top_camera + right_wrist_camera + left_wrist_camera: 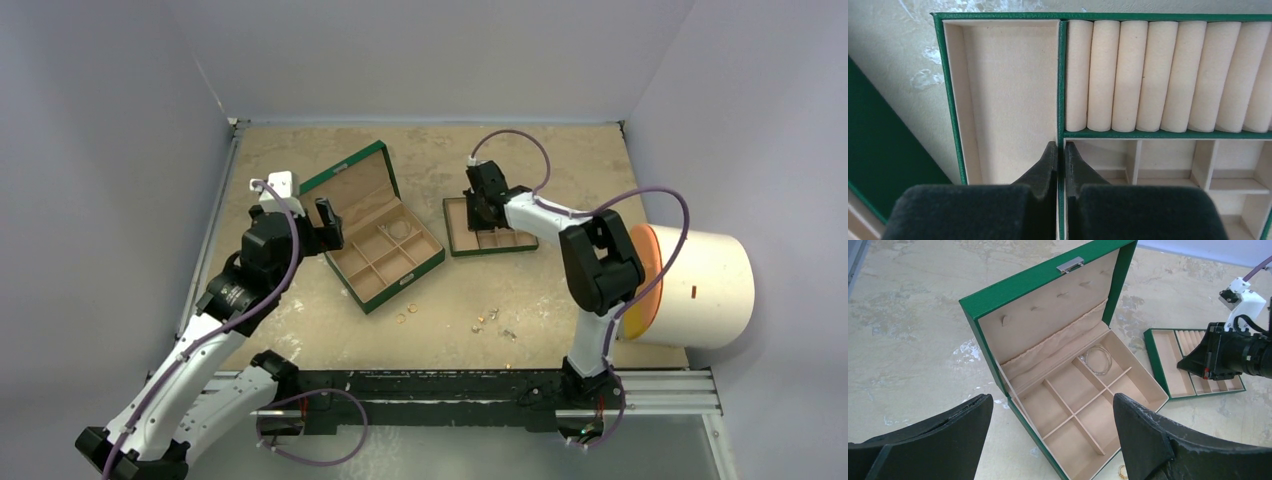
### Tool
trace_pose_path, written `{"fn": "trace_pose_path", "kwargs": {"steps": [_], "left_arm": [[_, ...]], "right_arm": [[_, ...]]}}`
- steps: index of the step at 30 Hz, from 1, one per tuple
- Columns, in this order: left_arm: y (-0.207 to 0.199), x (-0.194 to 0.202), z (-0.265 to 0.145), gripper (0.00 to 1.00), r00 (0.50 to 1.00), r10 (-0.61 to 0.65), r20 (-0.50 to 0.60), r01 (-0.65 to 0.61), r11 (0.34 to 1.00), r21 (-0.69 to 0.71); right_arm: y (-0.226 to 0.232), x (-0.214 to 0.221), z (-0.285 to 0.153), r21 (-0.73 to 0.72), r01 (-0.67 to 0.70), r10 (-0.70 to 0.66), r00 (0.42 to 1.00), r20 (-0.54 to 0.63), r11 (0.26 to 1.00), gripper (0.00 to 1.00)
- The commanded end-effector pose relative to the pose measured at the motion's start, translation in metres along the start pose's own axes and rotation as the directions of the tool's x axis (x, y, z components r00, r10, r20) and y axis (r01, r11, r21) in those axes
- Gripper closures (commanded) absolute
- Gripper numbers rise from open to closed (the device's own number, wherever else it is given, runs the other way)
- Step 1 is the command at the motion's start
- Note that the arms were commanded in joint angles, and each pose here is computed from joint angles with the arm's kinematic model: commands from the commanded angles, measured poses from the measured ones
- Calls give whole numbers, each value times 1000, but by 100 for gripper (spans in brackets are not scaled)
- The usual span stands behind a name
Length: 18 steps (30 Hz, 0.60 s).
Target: Organize the mixed jewelry
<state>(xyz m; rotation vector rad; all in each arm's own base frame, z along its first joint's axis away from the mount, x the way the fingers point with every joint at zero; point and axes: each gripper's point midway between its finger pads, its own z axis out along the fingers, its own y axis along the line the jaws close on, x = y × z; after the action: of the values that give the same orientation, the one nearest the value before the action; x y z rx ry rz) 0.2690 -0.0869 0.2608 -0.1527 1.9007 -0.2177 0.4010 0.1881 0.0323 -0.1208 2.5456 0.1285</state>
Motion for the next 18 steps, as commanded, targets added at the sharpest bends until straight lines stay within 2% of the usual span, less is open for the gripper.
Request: {"fn": "trace_pose_path", "kwargs": {"steps": [1, 9, 18], "left_arm": [[-2, -17, -3, 10, 998, -32, 62, 32, 999, 11], [-1, -19, -5, 10, 997, -40, 71, 39, 999, 11], [6, -23, -8, 10, 995, -55, 89, 56, 998, -14]], "right_arm": [[0, -42, -36, -3, 11, -10, 991, 132, 1000, 100], [11, -61, -80, -51, 88, -76, 975, 210, 995, 100], [67, -63, -133, -93, 238, -203, 937, 284, 967, 100]]}}
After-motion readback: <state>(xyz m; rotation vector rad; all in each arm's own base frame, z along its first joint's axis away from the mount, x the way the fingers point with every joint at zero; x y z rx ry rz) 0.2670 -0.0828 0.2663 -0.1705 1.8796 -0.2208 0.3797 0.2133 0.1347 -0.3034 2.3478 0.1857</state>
